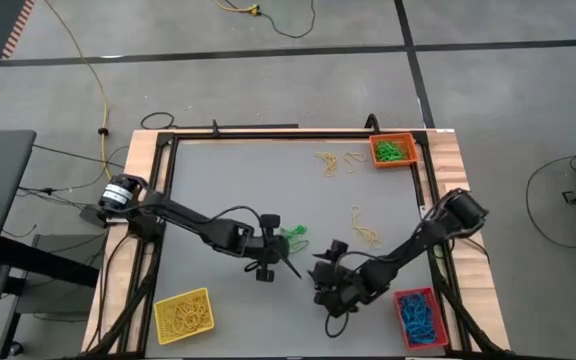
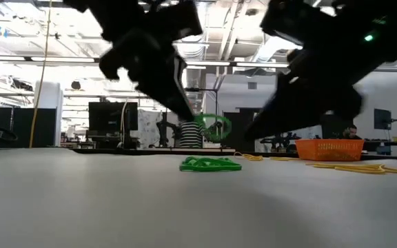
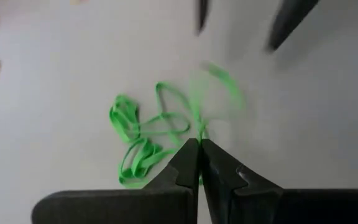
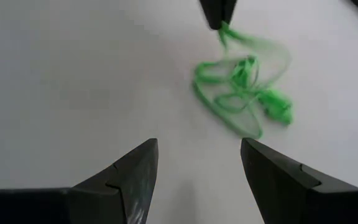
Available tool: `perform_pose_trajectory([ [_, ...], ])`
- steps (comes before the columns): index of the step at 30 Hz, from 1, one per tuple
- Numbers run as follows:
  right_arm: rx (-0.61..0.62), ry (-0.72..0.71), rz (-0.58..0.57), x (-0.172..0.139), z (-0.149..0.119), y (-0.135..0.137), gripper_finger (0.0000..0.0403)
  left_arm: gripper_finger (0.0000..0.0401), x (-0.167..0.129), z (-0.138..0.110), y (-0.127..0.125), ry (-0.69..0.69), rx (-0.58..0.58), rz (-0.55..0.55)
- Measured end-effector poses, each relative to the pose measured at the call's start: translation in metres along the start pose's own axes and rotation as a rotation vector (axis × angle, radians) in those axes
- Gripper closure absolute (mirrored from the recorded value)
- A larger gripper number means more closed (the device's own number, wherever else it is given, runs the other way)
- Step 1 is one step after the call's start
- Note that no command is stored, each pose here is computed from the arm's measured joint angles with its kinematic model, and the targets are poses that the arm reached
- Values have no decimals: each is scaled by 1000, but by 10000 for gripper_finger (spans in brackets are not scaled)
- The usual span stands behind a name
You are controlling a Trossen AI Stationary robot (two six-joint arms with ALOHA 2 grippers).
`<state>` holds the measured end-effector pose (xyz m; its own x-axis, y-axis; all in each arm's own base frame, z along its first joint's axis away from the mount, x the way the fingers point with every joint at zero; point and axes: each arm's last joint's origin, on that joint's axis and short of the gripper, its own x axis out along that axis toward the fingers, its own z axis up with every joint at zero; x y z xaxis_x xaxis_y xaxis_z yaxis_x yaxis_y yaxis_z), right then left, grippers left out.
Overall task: Sort rubber bands into baskets
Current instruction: Put the green rubber band into the orange bin
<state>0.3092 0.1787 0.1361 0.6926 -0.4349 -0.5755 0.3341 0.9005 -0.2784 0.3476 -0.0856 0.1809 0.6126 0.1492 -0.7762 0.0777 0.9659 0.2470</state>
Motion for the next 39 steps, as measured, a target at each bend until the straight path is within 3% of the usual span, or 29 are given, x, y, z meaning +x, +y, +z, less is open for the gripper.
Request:
perform_pose_trajectory([
  [8, -70, -131, -136, 0, 12, -4, 143, 401, -18, 17, -13, 10, 55, -26],
  [14, -132, -192, -7, 0, 27, 3, 143, 401, -23, 22, -21, -10, 65, -39],
  [22, -122, -209, 78, 8, 37, -1, 144, 401, -26, 24, -25, -20, 63, -41],
  [27, -111, -185, 192, 14, 40, -3, 161, 401, -26, 24, -25, -18, 59, -32],
  [39, -93, -193, 197, 19, 44, -7, 233, 401, -27, 23, -27, -17, 23, -36],
])
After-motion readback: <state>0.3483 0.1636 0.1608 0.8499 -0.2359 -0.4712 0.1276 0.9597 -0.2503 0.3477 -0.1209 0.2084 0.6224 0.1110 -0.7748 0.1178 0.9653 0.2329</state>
